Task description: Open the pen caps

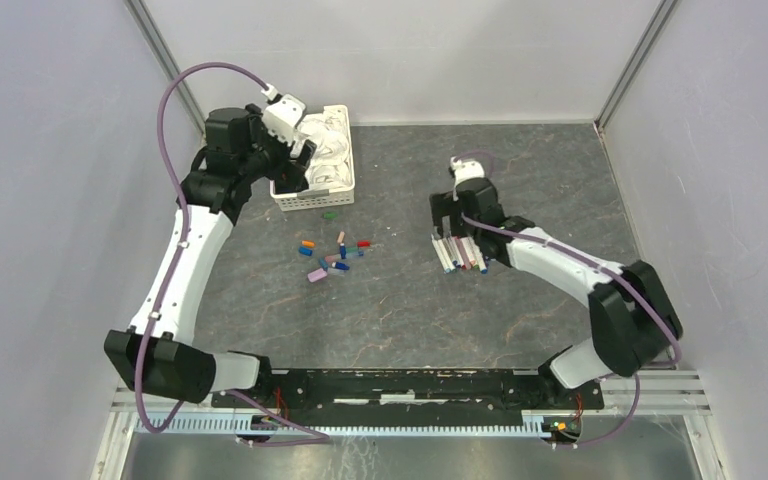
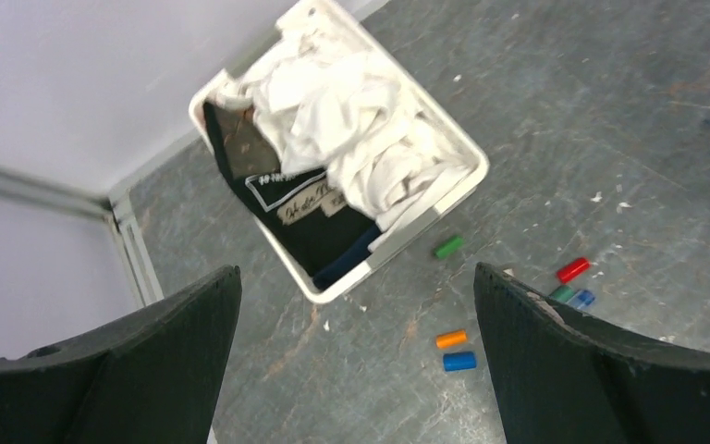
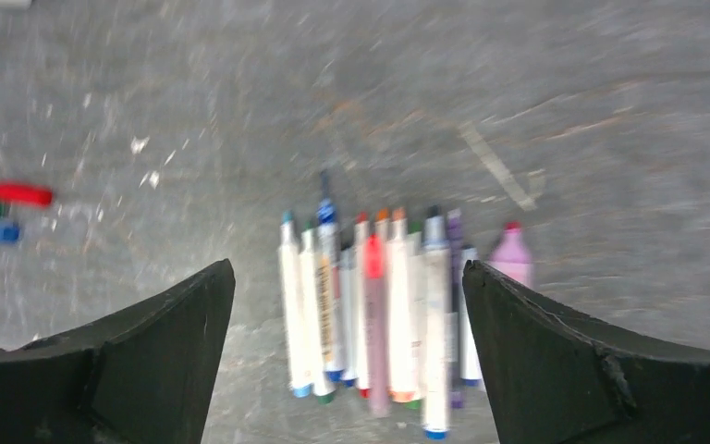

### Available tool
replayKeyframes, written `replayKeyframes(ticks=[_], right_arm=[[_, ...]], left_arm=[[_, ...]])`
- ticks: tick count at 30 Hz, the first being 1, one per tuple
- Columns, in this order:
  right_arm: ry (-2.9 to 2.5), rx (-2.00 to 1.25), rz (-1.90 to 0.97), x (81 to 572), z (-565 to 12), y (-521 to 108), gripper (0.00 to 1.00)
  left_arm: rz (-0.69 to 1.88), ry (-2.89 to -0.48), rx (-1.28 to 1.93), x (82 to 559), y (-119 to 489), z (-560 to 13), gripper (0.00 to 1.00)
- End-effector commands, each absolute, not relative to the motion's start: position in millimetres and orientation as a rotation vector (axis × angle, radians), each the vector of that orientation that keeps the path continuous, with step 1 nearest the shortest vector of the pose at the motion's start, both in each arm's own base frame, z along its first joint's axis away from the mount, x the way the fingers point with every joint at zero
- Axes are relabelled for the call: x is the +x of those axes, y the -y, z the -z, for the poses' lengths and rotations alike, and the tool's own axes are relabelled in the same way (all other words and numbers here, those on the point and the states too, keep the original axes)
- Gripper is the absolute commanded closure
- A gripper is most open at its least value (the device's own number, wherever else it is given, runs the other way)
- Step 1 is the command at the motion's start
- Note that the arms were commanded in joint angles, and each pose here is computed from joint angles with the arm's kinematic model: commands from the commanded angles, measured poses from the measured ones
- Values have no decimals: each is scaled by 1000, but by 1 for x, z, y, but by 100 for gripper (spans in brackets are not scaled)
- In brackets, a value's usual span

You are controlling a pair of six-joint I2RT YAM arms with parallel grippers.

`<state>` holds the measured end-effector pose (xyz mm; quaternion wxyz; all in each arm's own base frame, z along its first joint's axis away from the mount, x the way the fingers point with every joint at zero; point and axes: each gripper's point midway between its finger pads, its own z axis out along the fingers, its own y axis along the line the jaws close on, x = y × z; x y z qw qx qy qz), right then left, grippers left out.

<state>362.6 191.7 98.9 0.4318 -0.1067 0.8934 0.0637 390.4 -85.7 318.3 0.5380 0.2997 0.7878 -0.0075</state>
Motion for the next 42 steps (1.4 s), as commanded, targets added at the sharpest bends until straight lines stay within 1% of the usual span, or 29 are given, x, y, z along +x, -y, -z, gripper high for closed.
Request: replayKeyframes(ticks=[1,4,9,12,15,17,21,27,31,32,35,36,39,42], right_arm=[[-2081,-114,7,384,-166,-137,2],[-2025,39,242,379,-173,-79,2],[-1775,237,537,345,-176,3,2],[-1721,288,660,323,-160,38,2],[-1737,348,689,314,-143,58,2],[-1741,347,679,306,-128,64,2],[-1668,301,608,297,-118,62,2],[-1692,237,645,286,-94,65,2],[-1628,209,605,288,-101,61,2],[-1637,191,594,289,-98,59,2],[-1595,170,573,278,-97,59,2],[-1605,115,541,280,-95,51,2],[-1575,79,493,274,-97,47,2],[-1554,20,451,273,-99,39,2]], left_arm=[[-11,-1905,531,405,55,-297,0],[-11,-1951,445,409,37,-252,0],[46,-1999,346,411,35,-183,0],[95,-1966,297,413,40,-164,0],[139,-1911,262,411,46,-150,0],[163,-1891,247,410,49,-138,0],[174,-1850,233,403,50,-118,0],[109,-1789,232,384,43,-93,0],[71,-1667,189,374,35,-100,0],[66,-1672,183,369,33,-96,0],[55,-1539,176,351,32,-107,0],[55,-1495,175,345,32,-113,0],[46,-1500,180,336,30,-111,0],[30,-1526,128,345,24,-107,0]])
